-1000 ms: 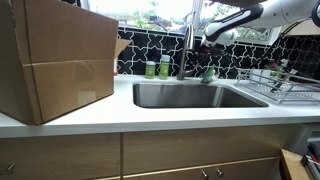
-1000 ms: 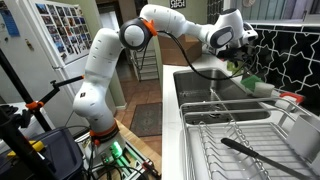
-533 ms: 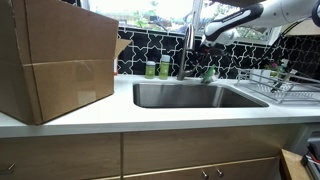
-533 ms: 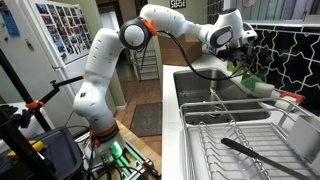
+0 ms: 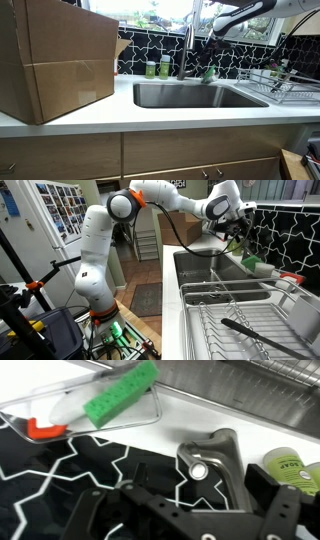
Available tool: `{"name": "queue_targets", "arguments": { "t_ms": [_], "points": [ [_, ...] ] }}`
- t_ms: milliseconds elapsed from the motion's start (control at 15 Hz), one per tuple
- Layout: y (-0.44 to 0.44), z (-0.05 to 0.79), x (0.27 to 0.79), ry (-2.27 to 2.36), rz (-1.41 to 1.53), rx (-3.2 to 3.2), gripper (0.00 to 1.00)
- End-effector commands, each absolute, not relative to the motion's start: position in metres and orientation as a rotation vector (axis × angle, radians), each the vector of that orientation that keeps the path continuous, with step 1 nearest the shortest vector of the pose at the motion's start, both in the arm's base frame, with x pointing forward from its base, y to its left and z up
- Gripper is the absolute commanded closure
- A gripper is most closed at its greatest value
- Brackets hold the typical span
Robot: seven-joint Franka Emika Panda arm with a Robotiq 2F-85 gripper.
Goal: Touch the faucet handle then pick up the fork and put it into the dish rack
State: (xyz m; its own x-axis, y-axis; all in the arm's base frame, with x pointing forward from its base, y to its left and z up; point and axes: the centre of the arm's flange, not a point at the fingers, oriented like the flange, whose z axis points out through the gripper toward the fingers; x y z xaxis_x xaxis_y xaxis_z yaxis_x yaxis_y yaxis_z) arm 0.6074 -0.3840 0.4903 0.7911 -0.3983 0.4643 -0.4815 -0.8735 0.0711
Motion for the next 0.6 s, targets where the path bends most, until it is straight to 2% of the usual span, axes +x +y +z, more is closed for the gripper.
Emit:
{"name": "queue_targets", "arguments": {
  "t_ms": [0,267,333,400,533],
  "points": [
    [-0.372,0.491,0.558,-0.837,0.426,2.798,0.0],
    [-0.352,0.486,0.527,-0.882,0.155,2.945,0.0],
    [-0.347,0.483,0.522,-0.897,0.142,2.943,0.0],
    [-0.366,0.489,0.544,-0.849,0.194,2.922,0.0],
    [-0.358,0.488,0.538,-0.855,0.166,2.936,0.0]
  ]
}}
